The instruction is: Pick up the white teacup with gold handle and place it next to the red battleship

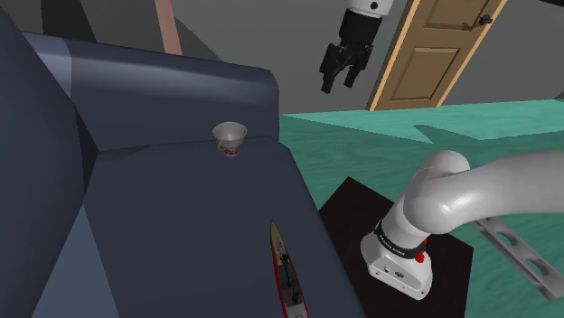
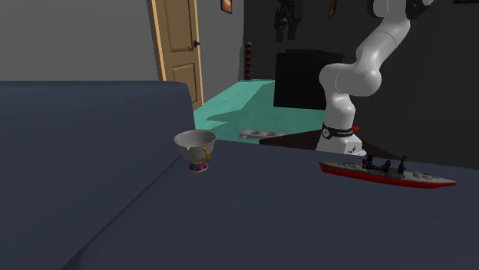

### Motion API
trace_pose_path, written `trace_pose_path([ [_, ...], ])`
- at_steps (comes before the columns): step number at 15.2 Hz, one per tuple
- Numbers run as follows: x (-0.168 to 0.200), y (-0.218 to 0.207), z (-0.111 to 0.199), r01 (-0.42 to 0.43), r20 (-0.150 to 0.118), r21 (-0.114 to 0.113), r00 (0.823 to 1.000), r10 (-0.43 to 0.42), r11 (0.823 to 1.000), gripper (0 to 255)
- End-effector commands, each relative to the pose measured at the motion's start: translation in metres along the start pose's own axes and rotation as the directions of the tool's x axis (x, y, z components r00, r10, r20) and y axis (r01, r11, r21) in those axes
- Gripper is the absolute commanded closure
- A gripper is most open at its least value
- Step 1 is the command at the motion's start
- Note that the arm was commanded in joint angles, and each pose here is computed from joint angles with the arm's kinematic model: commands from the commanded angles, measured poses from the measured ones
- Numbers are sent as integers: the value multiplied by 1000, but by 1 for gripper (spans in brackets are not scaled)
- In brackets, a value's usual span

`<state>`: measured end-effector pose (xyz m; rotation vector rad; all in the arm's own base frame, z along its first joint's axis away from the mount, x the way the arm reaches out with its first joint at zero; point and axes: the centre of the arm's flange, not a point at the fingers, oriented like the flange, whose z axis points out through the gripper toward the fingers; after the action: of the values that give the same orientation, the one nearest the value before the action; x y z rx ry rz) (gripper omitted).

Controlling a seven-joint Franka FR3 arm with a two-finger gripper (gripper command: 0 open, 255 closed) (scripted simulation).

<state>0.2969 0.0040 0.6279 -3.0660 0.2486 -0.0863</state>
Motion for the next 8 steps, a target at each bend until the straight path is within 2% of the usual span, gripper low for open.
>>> trace_pose_path([
  [1,0,0,0,0,0,0,1000,0,1000,0],
  [8,58,-58,54,4,-9,-79,1000,-5,997,0],
])
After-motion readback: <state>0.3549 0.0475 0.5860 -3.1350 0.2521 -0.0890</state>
